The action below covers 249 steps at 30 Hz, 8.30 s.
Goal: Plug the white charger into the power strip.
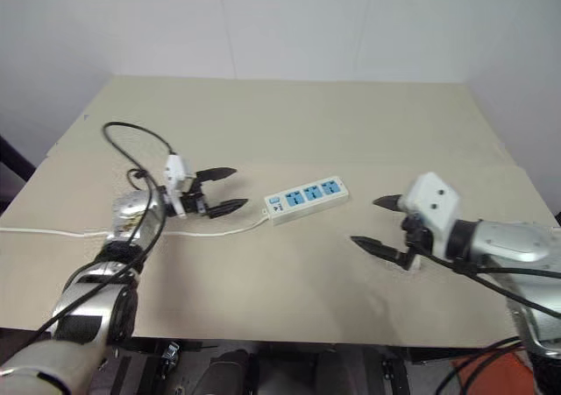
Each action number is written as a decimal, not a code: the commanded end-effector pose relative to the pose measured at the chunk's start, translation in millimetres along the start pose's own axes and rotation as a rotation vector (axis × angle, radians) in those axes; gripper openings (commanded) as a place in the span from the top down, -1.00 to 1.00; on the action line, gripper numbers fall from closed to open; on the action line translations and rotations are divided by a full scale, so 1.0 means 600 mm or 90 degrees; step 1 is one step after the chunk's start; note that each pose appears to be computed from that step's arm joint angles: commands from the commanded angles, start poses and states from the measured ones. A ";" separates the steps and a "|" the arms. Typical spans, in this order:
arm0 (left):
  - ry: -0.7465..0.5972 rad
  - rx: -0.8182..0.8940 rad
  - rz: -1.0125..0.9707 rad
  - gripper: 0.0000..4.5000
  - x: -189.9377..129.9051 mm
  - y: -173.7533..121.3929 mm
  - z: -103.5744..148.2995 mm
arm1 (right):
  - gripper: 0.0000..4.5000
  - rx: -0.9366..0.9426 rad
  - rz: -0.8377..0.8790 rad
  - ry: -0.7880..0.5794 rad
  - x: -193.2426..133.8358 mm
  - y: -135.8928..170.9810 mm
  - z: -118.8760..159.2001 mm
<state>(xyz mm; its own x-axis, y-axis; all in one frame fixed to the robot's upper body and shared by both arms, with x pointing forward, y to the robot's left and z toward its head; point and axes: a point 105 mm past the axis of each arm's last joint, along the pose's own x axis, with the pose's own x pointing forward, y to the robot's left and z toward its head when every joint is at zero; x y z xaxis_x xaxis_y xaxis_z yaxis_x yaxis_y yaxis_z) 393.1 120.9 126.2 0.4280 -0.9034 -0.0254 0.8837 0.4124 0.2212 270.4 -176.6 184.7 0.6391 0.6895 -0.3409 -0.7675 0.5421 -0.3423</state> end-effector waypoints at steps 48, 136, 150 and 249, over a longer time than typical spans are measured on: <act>0.002 -0.054 -0.023 -0.99 0.078 -0.066 -0.049 | -1.00 -0.009 -0.048 0.039 0.047 0.038 -0.008; -0.002 0.028 -0.313 -0.46 0.030 -0.130 -0.029 | 0.52 -0.115 0.059 0.271 0.046 -0.077 0.049; 0.019 0.034 -0.315 -0.46 0.029 -0.130 -0.034 | 0.52 0.160 0.136 -0.415 0.084 -0.014 0.119; 0.034 0.034 -0.293 -0.46 0.009 -0.122 -0.039 | -0.82 -0.008 0.215 -0.246 0.198 0.046 -0.102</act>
<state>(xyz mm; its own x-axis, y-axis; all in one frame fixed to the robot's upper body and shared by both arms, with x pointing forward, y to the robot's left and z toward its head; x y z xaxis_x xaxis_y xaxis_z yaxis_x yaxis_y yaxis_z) 332.9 89.0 74.2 0.0092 -0.9810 -0.1938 0.9855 -0.0239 0.1677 332.9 -98.0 105.7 0.2643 0.9644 -0.0033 -0.9096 0.2481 -0.3332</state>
